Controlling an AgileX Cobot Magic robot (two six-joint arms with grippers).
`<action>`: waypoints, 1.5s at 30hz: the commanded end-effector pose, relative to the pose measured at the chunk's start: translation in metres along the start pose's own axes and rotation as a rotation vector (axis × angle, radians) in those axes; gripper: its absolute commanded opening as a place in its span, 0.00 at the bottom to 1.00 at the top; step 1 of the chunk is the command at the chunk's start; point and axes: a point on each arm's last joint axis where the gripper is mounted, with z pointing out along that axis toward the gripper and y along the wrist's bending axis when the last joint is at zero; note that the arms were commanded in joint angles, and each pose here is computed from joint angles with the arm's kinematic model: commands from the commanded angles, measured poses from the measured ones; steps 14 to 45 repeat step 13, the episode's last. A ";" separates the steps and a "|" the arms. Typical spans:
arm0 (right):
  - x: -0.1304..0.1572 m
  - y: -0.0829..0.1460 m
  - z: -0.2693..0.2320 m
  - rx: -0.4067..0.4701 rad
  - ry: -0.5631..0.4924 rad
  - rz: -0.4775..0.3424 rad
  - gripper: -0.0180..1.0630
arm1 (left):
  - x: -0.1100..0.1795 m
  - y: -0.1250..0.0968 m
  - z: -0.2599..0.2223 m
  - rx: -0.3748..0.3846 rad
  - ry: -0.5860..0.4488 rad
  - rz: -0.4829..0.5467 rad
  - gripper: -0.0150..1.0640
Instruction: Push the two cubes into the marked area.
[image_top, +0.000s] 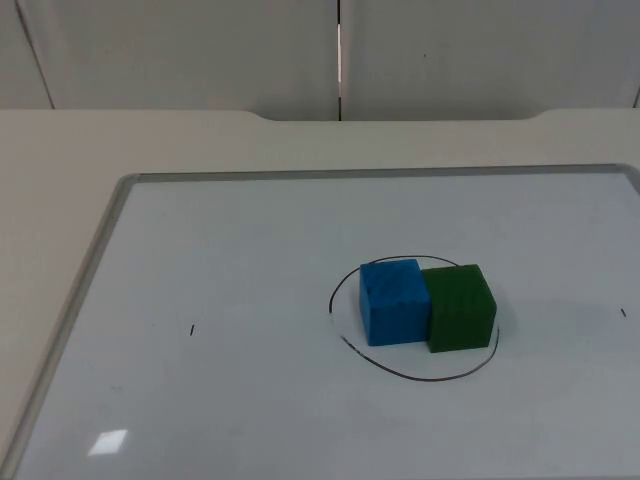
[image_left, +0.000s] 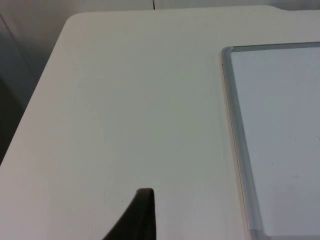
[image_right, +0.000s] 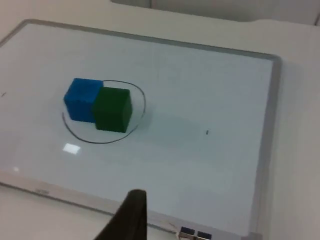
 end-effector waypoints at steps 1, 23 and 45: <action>0.000 0.000 0.000 0.055 -0.007 0.032 0.99 | 0.001 0.000 0.001 -0.006 -0.007 -0.001 0.99; 0.000 0.002 0.000 0.205 -0.006 0.109 0.99 | 0.001 0.000 0.001 -0.006 -0.007 -0.001 0.99; 0.000 0.002 0.000 0.205 -0.006 0.109 0.99 | 0.001 0.000 0.001 -0.006 -0.007 -0.001 0.99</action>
